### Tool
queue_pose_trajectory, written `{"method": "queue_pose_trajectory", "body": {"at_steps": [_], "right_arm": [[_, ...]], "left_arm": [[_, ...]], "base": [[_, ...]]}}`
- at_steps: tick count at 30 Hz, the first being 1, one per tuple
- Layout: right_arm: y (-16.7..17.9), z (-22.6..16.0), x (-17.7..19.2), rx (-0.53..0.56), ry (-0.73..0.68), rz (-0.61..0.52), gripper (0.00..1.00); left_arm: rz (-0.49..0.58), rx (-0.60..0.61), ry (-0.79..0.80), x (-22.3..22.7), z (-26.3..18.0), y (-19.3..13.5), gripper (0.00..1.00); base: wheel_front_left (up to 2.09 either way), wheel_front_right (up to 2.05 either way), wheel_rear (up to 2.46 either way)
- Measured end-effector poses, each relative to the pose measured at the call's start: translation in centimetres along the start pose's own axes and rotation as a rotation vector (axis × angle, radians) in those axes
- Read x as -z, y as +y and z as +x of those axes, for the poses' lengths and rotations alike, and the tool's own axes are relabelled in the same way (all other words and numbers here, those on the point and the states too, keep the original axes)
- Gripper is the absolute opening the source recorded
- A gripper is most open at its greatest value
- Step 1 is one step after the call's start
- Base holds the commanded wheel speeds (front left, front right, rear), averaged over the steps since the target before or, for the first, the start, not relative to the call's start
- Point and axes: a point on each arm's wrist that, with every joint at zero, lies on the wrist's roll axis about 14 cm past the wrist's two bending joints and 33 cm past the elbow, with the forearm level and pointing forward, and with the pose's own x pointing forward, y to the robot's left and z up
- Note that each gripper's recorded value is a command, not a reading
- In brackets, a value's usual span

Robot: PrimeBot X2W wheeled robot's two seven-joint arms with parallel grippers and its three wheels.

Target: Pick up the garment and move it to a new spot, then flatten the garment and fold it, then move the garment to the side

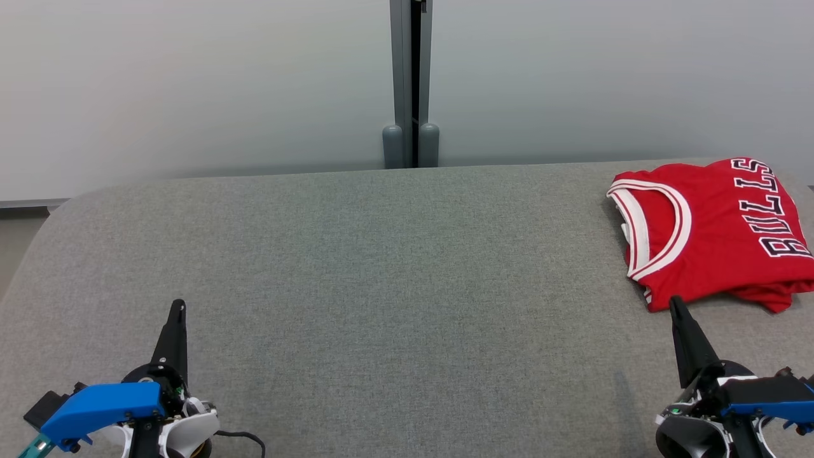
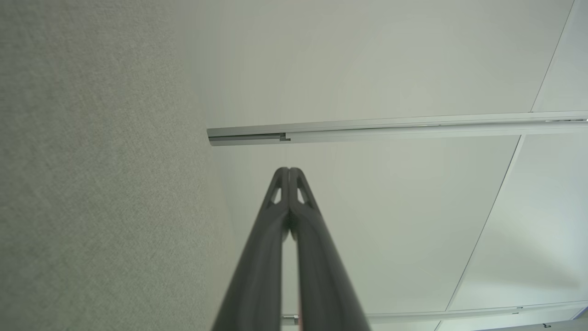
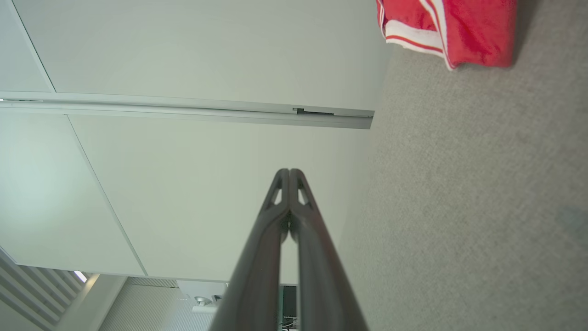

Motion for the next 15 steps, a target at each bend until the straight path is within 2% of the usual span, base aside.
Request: {"method": "queue_pose_trajectory", "body": {"at_steps": [7, 15], "right_arm": [[0.06, 0.09, 0.0, -0.004, 0.001, 0.047, 0.0], [0.07, 0.11, -0.01, -0.005, 0.001, 0.051, 0.0]], "left_arm": [[-0.05, 0.014, -0.002, -0.09, 0.13, -0.33, 0.0], [-0.052, 0.019, -0.002, -0.09, 0.16, -0.45, 0.0]], "base": [[0.0, 0.0, 0.0], [0.0, 0.0, 0.0]]}}
